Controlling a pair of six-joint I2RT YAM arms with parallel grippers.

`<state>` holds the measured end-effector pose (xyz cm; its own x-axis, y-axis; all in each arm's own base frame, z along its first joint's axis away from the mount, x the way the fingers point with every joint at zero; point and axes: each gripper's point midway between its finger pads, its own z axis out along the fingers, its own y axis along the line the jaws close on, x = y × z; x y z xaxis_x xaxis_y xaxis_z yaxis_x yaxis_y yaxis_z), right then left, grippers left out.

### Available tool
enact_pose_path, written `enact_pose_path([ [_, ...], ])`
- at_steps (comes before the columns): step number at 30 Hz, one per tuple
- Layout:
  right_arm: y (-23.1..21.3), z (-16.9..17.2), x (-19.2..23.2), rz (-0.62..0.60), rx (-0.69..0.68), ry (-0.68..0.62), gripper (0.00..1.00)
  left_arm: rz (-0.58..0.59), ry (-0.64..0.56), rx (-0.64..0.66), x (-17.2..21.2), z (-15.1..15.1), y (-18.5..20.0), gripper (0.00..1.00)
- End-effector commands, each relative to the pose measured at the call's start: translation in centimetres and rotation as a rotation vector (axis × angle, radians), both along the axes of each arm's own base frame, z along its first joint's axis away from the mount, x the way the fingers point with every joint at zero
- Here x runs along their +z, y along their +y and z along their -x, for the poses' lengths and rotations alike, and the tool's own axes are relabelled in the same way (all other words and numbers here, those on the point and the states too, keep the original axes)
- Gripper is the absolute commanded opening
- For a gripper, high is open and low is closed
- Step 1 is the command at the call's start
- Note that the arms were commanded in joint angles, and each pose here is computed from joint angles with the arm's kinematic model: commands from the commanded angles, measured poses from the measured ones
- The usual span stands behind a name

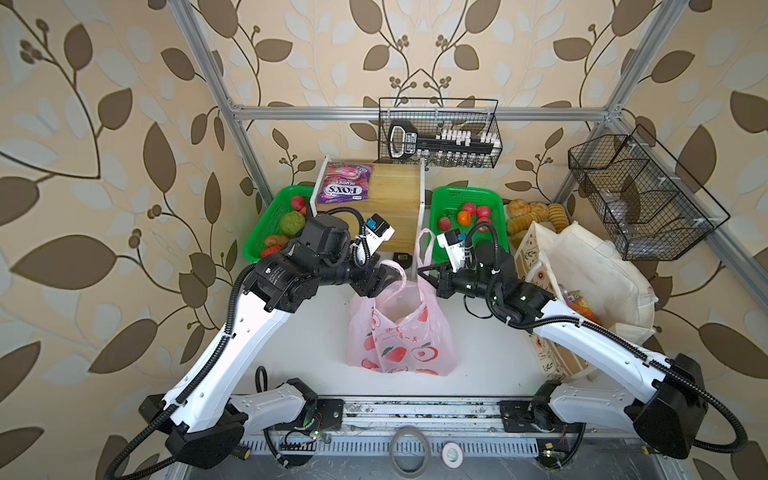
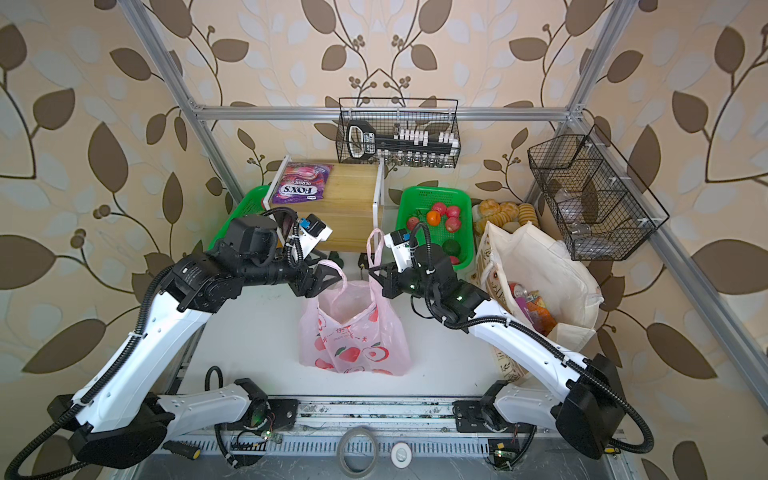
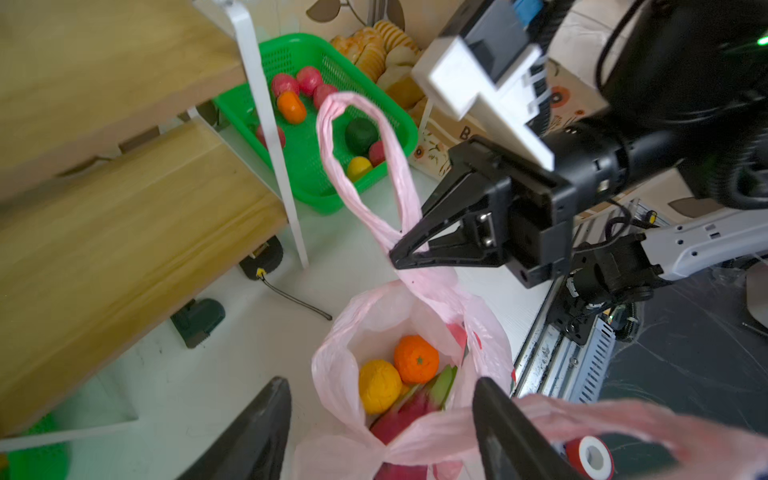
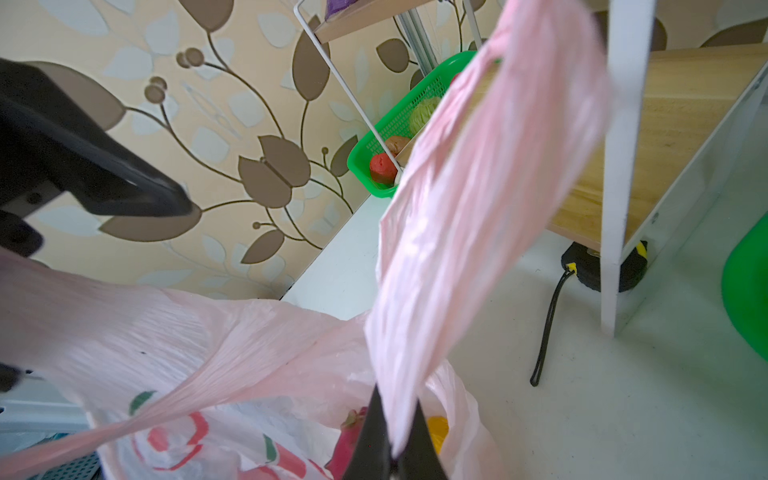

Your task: Place the mixed food into the grocery bags and tie them

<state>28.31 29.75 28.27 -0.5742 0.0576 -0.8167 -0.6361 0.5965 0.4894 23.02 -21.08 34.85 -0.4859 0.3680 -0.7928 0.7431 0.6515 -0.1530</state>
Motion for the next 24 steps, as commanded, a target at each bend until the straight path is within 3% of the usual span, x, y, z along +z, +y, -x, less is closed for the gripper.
enact_pose_path([
  [1,-0.3,0.0,2.4,-0.024,-0.012,-0.040,0.00,0.007,0.075,0.001,-1.0,1.6,0.3,0.79],
  [9,-1.2,-1.1,2.3,-0.012,-0.034,-0.023,0.00,0.006,0.120,-0.072,-0.9,6.2,1.9,0.94],
  [15,-0.6,-1.1,2.4,-0.018,-0.015,-0.013,0.00,0.095,0.032,-0.082,3.1,6.2,1.5,0.92],
  [18,-0.5,-1.0,2.5,-0.017,-0.010,-0.012,0.00,0.105,0.045,-0.121,4.4,6.5,1.0,0.91],
  [20,-0.5,-0.9,2.4,-0.015,-0.009,-0.009,0.00,0.071,0.038,-0.088,4.1,5.6,1.2,0.91],
  [24,-0.2,-0.7,2.7,-0.021,-0.001,-0.014,0.00,-0.065,0.059,0.095,1.2,1.7,2.6,0.85],
])
